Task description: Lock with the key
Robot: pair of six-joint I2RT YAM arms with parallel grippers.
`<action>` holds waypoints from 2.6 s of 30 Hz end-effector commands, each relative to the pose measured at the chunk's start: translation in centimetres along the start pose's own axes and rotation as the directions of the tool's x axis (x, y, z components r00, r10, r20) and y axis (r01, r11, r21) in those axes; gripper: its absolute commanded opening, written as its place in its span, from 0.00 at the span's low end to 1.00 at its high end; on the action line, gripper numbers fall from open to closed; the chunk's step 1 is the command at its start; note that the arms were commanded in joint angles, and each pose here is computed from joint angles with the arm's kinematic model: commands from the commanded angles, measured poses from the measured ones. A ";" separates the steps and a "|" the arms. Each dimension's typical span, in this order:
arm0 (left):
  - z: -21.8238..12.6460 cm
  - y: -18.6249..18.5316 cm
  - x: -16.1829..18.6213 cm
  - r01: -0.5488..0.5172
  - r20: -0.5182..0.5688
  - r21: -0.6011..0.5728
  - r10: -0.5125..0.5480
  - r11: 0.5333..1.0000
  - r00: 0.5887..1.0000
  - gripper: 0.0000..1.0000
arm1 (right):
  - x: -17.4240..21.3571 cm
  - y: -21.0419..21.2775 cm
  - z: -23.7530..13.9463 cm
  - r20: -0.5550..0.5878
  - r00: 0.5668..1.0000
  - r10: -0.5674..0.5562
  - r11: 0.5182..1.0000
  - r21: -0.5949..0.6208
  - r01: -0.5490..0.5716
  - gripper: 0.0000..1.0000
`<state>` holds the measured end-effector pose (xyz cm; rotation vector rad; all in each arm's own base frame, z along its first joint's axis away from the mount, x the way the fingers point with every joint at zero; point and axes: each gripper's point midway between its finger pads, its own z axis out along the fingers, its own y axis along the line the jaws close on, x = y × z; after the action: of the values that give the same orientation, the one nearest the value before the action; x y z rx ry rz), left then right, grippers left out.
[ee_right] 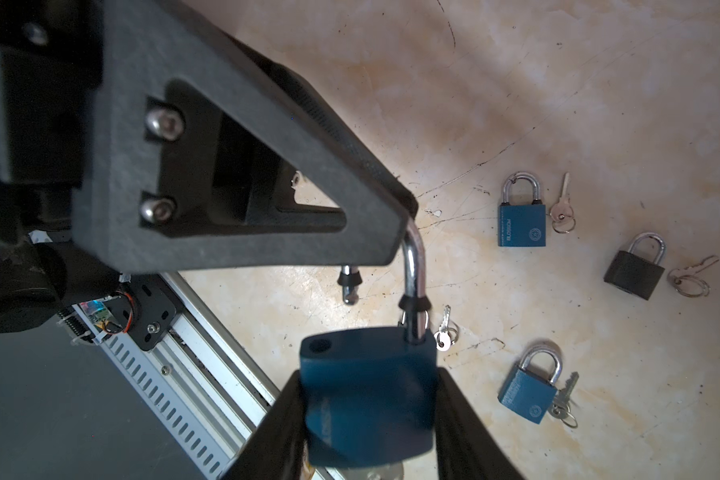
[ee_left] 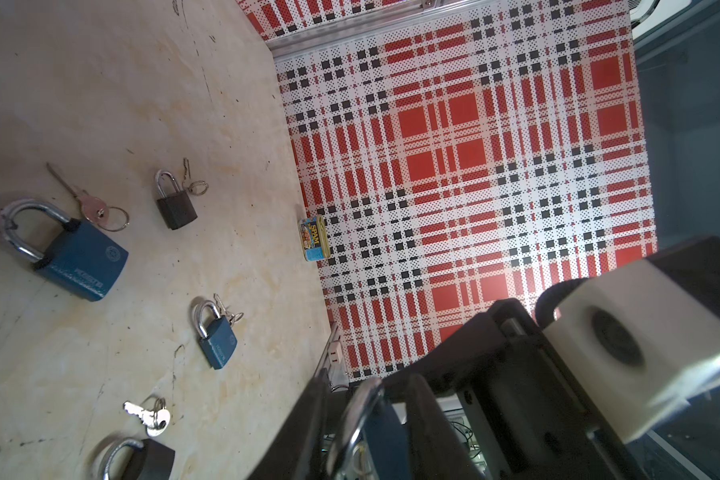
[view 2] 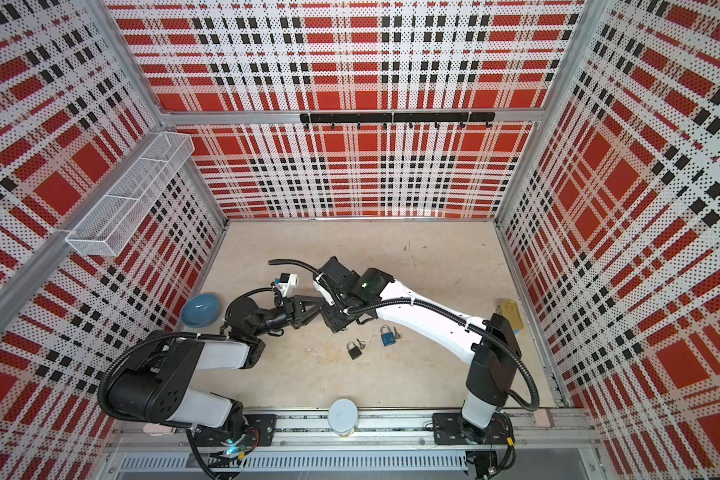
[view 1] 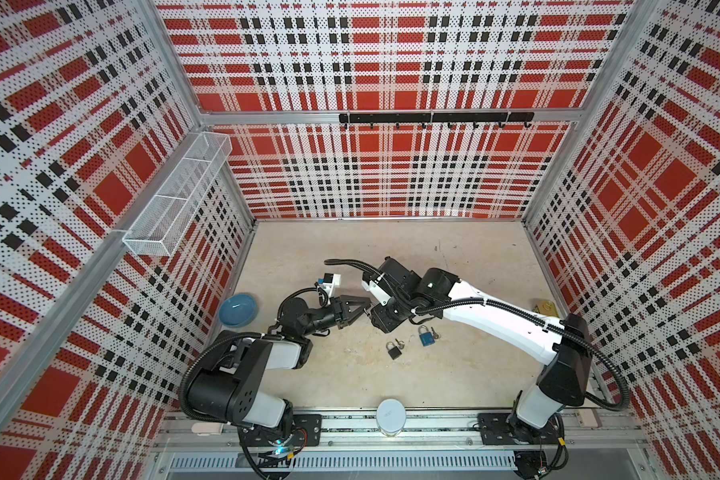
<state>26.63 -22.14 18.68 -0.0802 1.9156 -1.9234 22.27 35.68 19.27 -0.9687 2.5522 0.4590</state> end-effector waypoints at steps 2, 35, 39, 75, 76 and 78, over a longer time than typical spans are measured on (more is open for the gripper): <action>0.0 -0.9 0.8 0.004 -0.031 0.027 -0.003 1.000 1.000 0.35 | -2.0 0.6 -1.8 0.087 0.996 0.003 1.000 -0.027 -0.001 0.19; 0.6 0.0 0.8 0.030 -0.048 0.008 -0.030 1.000 0.998 0.10 | -2.3 0.9 -2.2 0.094 0.996 0.004 0.999 -0.043 0.000 0.19; 0.6 -0.1 0.5 0.029 -0.038 0.009 -0.029 1.000 0.999 0.00 | -2.3 0.9 -2.1 0.094 0.996 0.008 0.999 -0.043 -0.004 0.19; -1.2 -15.6 -3.0 -0.185 0.284 -0.214 0.242 0.959 0.928 0.00 | -5.9 1.5 -13.5 0.684 0.729 0.024 0.926 -0.291 0.242 0.68; -1.4 -15.7 -3.1 -0.175 0.297 -0.211 0.234 0.962 0.926 0.00 | -6.0 1.4 -13.3 0.690 0.723 0.027 0.925 -0.292 0.244 0.68; -1.7 -15.9 -3.1 -0.160 0.315 -0.200 0.218 0.967 0.924 0.00 | -6.2 1.1 -13.0 0.694 0.719 0.032 0.922 -0.298 0.247 0.67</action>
<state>25.14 -20.83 32.59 -0.2014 1.8758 -1.4683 22.21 33.83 32.92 -0.8248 1.8253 1.0552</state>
